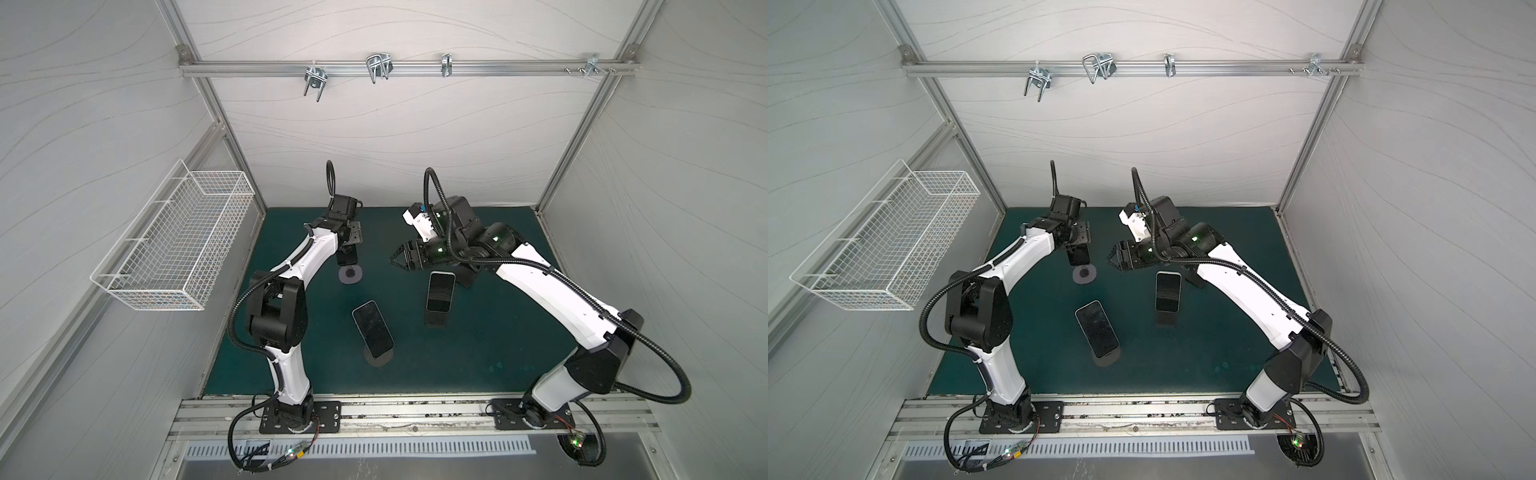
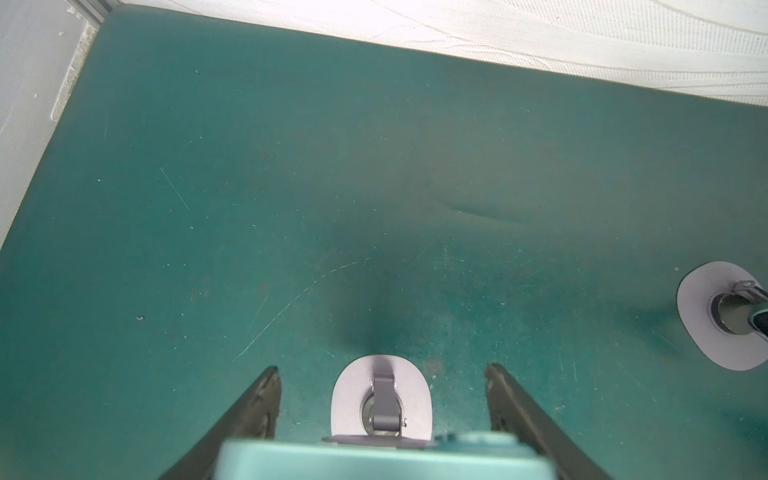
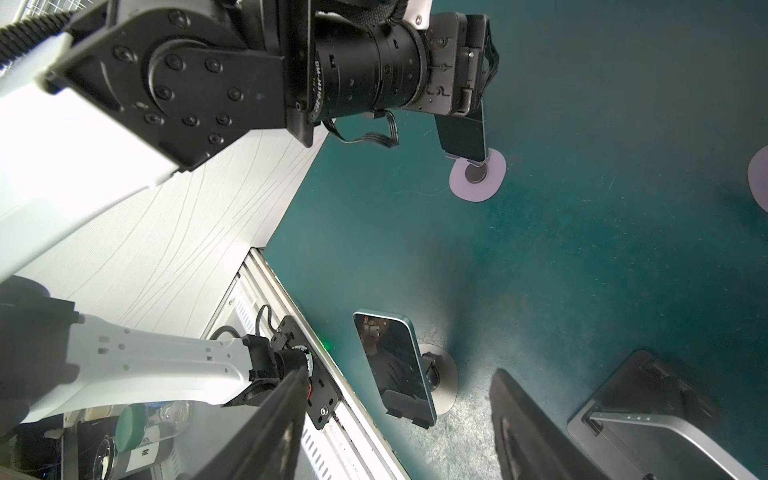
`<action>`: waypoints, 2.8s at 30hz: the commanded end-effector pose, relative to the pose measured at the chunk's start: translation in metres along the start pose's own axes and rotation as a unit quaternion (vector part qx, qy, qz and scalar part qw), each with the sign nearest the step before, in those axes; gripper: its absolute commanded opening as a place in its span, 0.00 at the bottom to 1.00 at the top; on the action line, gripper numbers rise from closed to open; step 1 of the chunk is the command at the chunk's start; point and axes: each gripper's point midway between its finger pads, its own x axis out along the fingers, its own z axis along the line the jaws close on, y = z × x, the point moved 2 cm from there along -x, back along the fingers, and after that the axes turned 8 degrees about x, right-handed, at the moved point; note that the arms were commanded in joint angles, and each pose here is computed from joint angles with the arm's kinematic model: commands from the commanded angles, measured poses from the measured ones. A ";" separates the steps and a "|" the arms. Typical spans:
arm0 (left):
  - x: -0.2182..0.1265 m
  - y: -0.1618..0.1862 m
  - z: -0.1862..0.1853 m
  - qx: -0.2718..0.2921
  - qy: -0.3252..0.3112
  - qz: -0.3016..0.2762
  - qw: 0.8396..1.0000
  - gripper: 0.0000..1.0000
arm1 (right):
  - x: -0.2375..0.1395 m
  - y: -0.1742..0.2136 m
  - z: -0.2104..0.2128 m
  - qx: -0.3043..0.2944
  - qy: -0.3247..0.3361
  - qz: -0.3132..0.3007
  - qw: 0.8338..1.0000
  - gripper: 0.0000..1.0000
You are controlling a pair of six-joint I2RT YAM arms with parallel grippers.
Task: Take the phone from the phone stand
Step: 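Lift the mint phone upward off the lilac disc stand with the left gripper, then carry the mint phone back toward the robot with the left gripper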
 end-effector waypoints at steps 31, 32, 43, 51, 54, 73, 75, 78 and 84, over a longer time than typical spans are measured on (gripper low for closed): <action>-0.037 -0.024 0.009 -0.013 0.012 -0.046 0.999 0.64 | -0.025 0.006 0.014 -0.011 -0.003 -0.007 1.000 0.69; -0.038 -0.025 0.009 -0.014 0.013 -0.048 0.999 0.64 | -0.026 0.006 0.015 -0.013 -0.004 -0.007 1.000 0.69; -0.052 -0.030 0.011 -0.017 0.023 -0.057 0.998 0.62 | -0.032 0.007 0.021 -0.020 -0.001 -0.011 1.000 0.69; -0.063 -0.034 0.013 -0.019 0.030 -0.060 0.998 0.61 | -0.035 0.011 0.023 -0.024 0.002 -0.011 1.000 0.69; -0.069 -0.036 0.016 -0.018 0.030 -0.066 0.997 0.61 | -0.035 0.012 0.024 -0.023 0.003 -0.012 1.000 0.69; -0.093 -0.012 0.026 -0.019 0.031 -0.044 0.998 0.56 | -0.029 0.027 0.041 -0.030 -0.004 0.000 1.000 0.68; -0.097 -0.009 0.027 -0.018 0.031 -0.043 0.998 0.56 | -0.028 0.029 0.042 -0.028 -0.004 0.000 1.000 0.68; -0.103 -0.005 0.030 -0.019 0.031 -0.042 0.998 0.56 | -0.026 0.033 0.045 -0.026 -0.008 0.000 1.000 0.68; -0.112 0.005 0.034 -0.025 0.031 -0.037 0.999 0.55 | -0.027 0.040 0.053 -0.033 -0.010 0.006 0.999 0.67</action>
